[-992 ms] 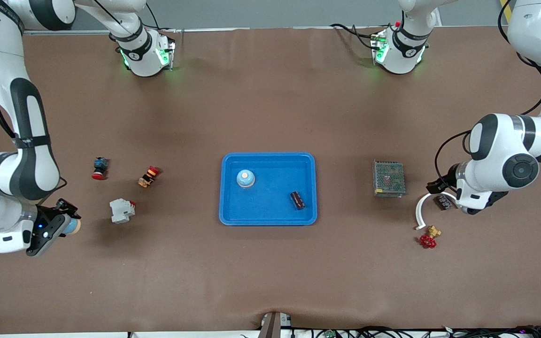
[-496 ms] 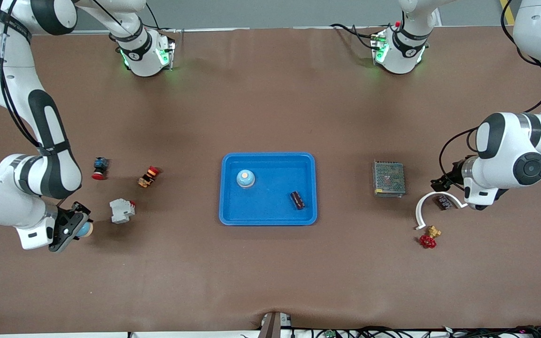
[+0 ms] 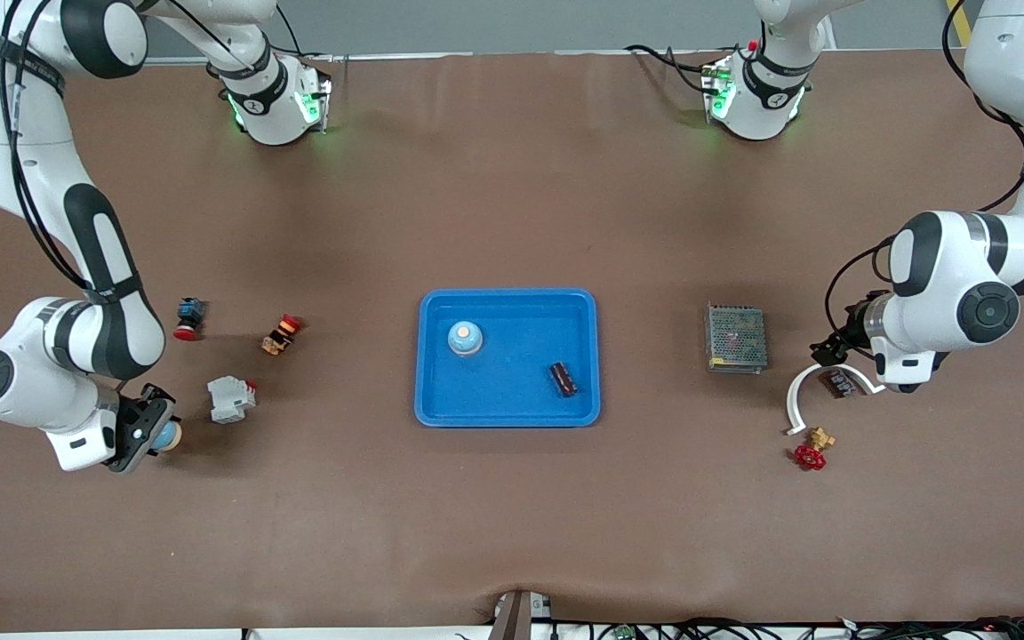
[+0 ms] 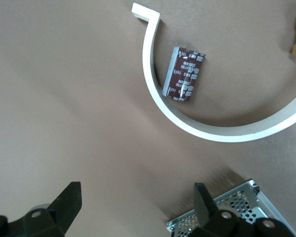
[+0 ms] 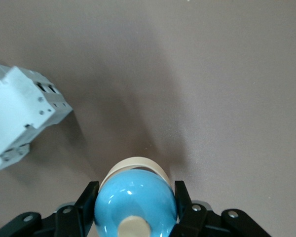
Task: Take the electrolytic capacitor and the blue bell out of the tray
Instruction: 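Lower the bell beside the white breaker and open the right gripper, then move the left gripper to the second capacitor while the right gripper reaches the bell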
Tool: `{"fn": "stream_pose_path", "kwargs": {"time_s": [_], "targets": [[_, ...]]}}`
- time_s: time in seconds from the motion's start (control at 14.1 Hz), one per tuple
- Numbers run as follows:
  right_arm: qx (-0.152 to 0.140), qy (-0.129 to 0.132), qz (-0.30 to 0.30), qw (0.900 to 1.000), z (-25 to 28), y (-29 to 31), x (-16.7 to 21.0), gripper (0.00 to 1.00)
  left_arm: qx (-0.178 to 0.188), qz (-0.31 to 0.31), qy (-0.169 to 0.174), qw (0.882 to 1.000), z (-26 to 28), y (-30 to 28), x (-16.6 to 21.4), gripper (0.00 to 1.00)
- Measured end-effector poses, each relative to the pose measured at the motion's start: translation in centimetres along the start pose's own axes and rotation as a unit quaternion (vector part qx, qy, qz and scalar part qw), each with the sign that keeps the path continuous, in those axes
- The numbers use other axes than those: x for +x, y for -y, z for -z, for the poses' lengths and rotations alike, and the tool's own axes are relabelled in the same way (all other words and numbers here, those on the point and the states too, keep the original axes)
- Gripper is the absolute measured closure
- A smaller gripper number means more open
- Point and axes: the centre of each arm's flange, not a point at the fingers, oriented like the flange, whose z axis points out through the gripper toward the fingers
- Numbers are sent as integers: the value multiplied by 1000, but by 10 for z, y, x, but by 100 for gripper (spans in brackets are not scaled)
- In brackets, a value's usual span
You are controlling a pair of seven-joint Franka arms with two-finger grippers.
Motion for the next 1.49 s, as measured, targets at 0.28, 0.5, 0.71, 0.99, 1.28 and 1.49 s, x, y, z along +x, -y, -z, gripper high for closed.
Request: {"fn": "stream_pose_path", "kwargs": {"time_s": [0.28, 0.5, 0.71, 0.99, 1.28, 1.49], "targets": [[4, 1, 0, 1000, -13, 2, -2, 33, -9, 13, -8, 1000, 3, -1, -1, 0], [5, 2, -1, 1000, -15, 2, -4, 33, -21, 19, -16, 999, 4, -3, 1, 0], [5, 2, -1, 1000, -15, 2, -4, 29, -27, 24, -21, 999, 6, -3, 3, 0], [10, 2, -4, 1000, -15, 2, -7, 1, -43, 32, -34, 998, 23, -7, 11, 0], [42, -14, -29, 999, 1, 0, -1, 0, -50, 55, -39, 996, 31, -9, 14, 0], [85, -12, -92, 992, 44, -2, 8, 0, -53, 74, -39, 995, 33, -11, 13, 0]]}}
